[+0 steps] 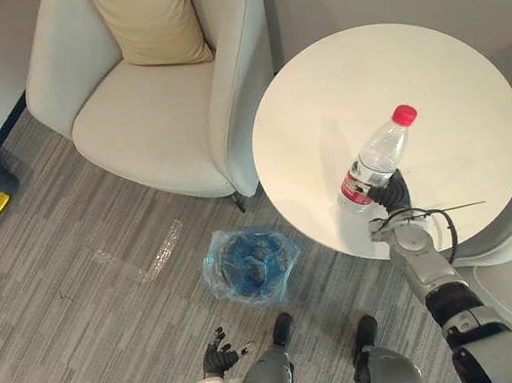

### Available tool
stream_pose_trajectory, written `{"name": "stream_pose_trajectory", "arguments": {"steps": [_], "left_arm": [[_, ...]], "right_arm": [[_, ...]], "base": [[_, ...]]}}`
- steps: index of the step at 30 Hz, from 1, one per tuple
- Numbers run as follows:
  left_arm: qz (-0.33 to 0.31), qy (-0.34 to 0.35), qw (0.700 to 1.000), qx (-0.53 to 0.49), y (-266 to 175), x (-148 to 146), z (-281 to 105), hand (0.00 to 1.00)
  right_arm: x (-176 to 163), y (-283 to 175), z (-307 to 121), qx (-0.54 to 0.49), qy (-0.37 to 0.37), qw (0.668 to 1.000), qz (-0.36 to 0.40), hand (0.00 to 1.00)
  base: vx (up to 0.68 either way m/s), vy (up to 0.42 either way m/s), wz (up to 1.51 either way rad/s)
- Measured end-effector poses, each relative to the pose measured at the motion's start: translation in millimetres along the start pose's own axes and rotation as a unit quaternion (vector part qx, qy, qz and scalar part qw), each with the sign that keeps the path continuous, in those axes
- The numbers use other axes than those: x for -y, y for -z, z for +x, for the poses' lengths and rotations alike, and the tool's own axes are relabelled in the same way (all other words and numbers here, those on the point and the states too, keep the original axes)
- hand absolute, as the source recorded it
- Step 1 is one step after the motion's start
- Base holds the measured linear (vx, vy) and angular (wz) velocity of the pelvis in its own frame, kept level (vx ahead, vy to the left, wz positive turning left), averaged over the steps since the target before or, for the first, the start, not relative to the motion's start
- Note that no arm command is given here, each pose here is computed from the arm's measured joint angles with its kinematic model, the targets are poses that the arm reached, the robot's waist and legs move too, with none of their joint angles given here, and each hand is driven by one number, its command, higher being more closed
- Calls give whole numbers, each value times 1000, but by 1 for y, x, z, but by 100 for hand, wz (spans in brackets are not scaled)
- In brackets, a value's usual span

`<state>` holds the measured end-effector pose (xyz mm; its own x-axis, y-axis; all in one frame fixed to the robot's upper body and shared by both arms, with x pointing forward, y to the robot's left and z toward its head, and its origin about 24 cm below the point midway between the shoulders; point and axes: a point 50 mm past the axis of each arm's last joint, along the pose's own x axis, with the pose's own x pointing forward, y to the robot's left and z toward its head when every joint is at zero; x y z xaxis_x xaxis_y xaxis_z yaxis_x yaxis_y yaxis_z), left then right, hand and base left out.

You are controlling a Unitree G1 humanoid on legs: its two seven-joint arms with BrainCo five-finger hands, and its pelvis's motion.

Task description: Gather rubbish on tea table into small bin, then transfer packed bag to large trash can.

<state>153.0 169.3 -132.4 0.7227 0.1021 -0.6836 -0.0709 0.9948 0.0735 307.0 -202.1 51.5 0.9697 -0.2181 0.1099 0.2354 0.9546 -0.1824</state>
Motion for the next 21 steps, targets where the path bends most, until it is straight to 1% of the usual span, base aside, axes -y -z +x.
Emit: {"name": "stream_pose_trajectory", "arguments": {"steps": [3, 13, 19, 21], "left_arm": [[6, -4, 1000, -6, 2, -2, 0, 0], [43, -6, 999, -33, 12, -11, -2, 0], [73, 8, 996, -53, 21, -8, -4, 0], [84, 13, 995, -56, 23, -7, -5, 0]], "right_arm": [[-1, 9, -21, -6, -7, 1000, 2, 100], [-7, 19, -75, -17, -29, 999, 22, 100], [-8, 23, -99, -26, -43, 999, 12, 100], [-9, 27, -105, -32, -54, 998, -3, 100]], "base": [[7, 1, -7], [-36, 16, -20], [-26, -6, -21], [-19, -12, -18]]}}
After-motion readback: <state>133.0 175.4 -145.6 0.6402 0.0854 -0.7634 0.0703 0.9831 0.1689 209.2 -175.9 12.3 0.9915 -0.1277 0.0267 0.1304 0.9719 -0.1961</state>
